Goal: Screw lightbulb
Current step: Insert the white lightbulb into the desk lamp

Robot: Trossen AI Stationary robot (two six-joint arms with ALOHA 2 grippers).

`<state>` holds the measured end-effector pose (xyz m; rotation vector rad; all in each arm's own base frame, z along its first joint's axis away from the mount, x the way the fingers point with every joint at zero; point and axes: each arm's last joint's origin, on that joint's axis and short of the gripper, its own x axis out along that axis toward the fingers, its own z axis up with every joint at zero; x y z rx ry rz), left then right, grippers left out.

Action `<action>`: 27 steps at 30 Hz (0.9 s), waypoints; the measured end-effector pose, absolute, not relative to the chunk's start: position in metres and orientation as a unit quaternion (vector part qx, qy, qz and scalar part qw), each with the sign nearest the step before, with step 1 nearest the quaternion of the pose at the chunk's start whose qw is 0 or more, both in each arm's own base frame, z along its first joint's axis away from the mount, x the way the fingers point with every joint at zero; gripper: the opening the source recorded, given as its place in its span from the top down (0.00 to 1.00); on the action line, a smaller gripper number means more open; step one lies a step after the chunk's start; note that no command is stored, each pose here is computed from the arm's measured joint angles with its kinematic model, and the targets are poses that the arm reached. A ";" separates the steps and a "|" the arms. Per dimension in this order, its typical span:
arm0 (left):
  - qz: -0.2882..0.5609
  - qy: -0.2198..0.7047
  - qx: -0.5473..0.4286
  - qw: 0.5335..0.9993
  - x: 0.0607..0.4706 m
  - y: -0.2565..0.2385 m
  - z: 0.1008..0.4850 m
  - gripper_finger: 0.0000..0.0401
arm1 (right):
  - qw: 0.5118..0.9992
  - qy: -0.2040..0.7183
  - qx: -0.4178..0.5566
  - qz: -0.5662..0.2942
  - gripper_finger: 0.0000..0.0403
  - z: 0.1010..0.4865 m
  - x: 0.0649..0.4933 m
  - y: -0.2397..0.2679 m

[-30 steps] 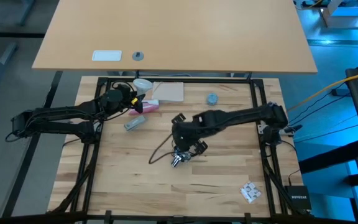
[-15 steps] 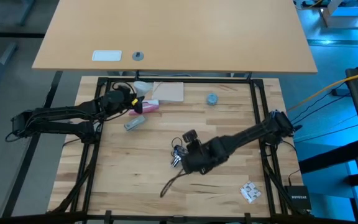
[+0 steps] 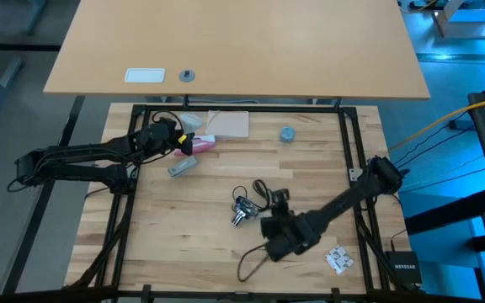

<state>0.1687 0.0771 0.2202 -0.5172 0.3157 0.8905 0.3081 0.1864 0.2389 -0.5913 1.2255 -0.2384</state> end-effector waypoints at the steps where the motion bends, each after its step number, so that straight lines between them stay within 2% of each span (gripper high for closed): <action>1: 0.421 0.150 -0.250 0.859 0.169 0.077 0.220 0.61 | 0.769 0.567 -0.267 -0.126 0.78 0.236 0.302 0.190; 11: 0.364 0.147 -0.282 0.875 0.185 0.065 0.217 0.61 | 0.773 0.542 -0.240 -0.225 0.78 0.214 0.253 0.214; 16: 0.318 0.141 -0.267 0.899 0.206 0.053 0.211 0.61 | 0.734 0.559 -0.278 -0.268 0.78 0.217 0.233 0.209; 22: 0.288 0.144 -0.258 0.911 0.222 0.042 0.202 0.61 | 0.755 0.540 -0.281 -0.243 0.78 0.247 0.210 0.185; 27: 0.278 0.163 -0.255 0.912 0.228 0.035 0.194 0.61 | 0.794 0.469 -0.295 -0.248 0.78 0.275 0.184 0.155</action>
